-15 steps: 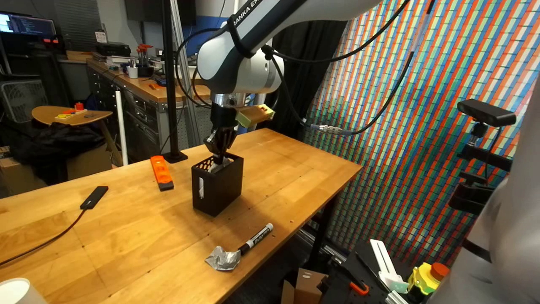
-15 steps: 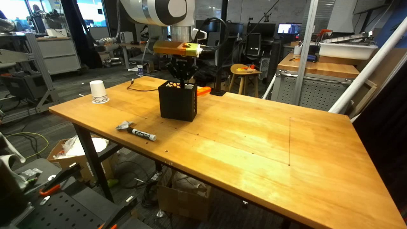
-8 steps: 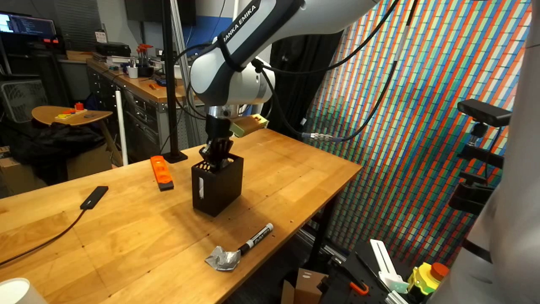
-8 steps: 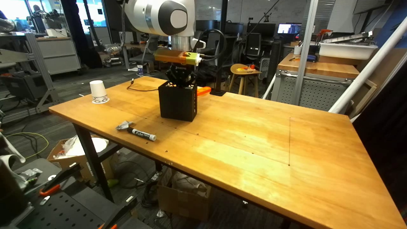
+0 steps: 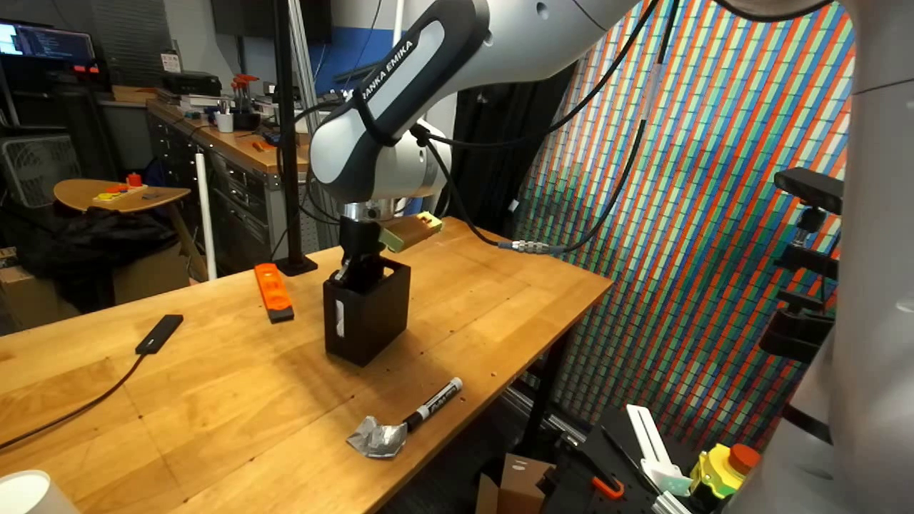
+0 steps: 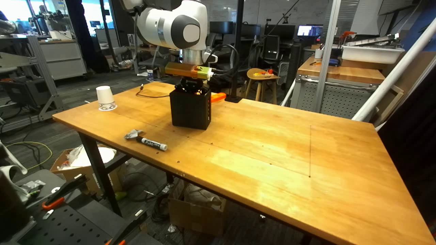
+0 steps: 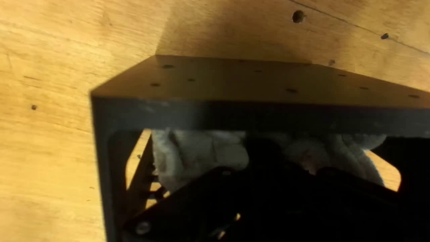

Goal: Put the cloth in the black box

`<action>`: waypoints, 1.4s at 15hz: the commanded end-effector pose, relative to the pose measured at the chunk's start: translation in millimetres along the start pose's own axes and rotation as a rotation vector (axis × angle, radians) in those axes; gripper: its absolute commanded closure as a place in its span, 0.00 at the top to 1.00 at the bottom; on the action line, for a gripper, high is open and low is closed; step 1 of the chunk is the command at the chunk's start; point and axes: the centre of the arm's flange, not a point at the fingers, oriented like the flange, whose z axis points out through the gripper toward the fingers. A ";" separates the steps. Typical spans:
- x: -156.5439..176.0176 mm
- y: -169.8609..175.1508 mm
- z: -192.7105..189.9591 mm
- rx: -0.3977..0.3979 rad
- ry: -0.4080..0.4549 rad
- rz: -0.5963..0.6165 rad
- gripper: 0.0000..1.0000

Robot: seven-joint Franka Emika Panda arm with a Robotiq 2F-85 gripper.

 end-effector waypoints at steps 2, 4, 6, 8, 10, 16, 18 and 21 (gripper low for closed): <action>15.3 -4.3 9.6 0.035 0.003 -0.012 0.00; 12.5 -5.4 1.8 0.031 0.012 -0.017 0.00; 6.9 -4.4 -11.8 0.012 0.025 -0.019 0.00; -1.0 -3.0 -29.8 -0.014 0.043 -0.016 0.00; -7.4 -1.8 -48.2 -0.035 0.068 -0.011 0.00; -34.1 -4.5 -117.8 -0.069 0.190 0.020 0.00; -43.4 -8.0 -137.0 -0.064 0.236 0.031 0.00; -65.7 -13.5 -158.5 -0.022 0.309 0.074 0.27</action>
